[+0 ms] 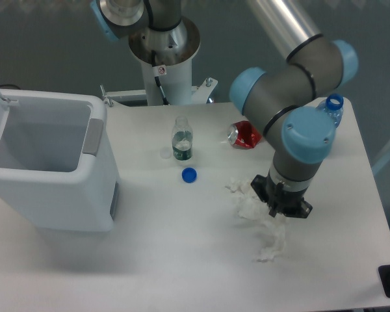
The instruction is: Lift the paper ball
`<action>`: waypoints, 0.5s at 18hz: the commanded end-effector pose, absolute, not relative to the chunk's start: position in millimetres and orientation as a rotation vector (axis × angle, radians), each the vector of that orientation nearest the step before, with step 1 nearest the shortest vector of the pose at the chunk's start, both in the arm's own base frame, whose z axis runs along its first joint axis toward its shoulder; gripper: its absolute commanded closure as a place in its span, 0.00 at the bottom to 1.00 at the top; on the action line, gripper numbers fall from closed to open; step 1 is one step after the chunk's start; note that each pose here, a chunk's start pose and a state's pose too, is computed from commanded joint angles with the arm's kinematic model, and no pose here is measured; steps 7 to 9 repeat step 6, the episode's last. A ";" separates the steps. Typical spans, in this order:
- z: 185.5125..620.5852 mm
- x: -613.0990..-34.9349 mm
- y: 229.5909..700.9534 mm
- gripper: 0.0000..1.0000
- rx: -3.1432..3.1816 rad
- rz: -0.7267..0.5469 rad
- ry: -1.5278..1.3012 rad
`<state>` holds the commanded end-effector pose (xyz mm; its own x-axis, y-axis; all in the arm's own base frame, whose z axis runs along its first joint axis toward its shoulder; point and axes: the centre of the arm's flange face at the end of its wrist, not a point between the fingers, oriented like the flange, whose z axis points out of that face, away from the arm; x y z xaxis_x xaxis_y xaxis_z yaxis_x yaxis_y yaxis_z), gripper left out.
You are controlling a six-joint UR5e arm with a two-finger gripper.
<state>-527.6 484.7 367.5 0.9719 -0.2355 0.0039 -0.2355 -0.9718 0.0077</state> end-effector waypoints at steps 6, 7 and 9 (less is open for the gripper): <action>380.6 -526.6 480.3 1.00 3.119 -0.024 -0.377; 380.6 -526.6 480.3 1.00 3.119 -0.024 -0.377; 380.6 -526.6 480.3 1.00 3.119 -0.024 -0.377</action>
